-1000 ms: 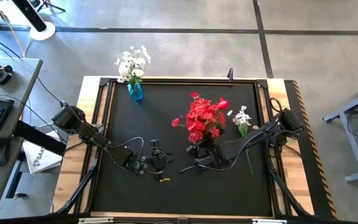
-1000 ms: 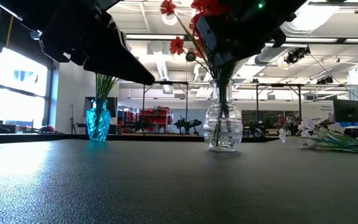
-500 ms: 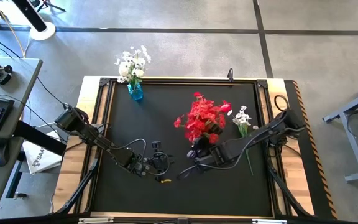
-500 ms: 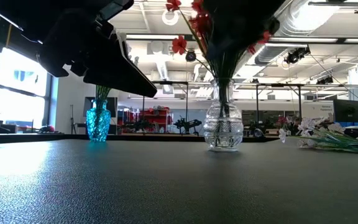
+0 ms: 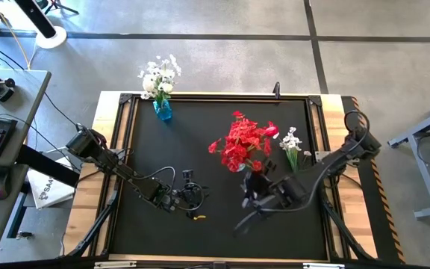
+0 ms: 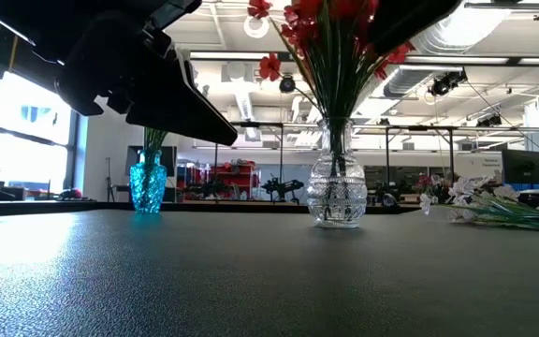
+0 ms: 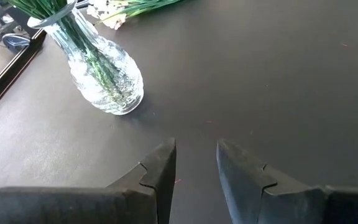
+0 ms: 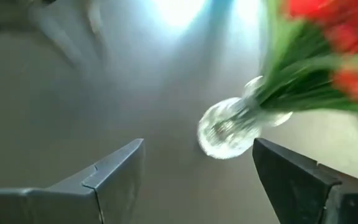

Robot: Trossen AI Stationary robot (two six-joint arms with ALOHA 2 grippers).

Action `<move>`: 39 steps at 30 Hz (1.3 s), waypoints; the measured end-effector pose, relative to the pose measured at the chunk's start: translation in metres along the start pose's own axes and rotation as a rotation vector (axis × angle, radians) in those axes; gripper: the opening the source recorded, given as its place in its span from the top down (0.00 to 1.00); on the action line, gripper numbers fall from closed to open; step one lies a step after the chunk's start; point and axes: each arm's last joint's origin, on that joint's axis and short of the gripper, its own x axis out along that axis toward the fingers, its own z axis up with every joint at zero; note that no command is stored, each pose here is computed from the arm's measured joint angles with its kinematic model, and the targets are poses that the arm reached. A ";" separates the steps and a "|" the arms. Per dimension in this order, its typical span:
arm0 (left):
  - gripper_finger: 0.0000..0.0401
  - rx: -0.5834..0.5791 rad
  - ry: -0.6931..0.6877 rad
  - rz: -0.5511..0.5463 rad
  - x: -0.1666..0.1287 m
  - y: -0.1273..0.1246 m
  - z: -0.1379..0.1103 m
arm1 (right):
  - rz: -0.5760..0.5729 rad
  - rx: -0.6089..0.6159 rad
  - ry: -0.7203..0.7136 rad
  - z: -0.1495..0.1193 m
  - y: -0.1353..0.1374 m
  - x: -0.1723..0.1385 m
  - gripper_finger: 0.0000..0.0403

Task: Sort flowers into vase by color
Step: Move the transparent vase to the top right of the table

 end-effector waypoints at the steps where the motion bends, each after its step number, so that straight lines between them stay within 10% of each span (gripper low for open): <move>1: 0.73 0.000 0.000 0.000 0.000 0.000 0.000 | 0.022 -0.020 0.012 -0.003 0.002 -0.004 0.27; 12: 0.73 0.000 -0.002 0.000 0.000 0.000 0.000 | 0.129 0.058 0.093 -0.090 0.019 0.041 0.33; 18: 0.73 0.014 -0.005 0.001 0.000 0.000 0.001 | -0.027 0.318 -0.390 -0.123 0.002 0.085 0.38; 39: 0.73 -0.017 -0.001 -0.027 0.001 0.000 0.001 | -0.005 0.299 -0.431 -0.071 -0.046 0.137 0.14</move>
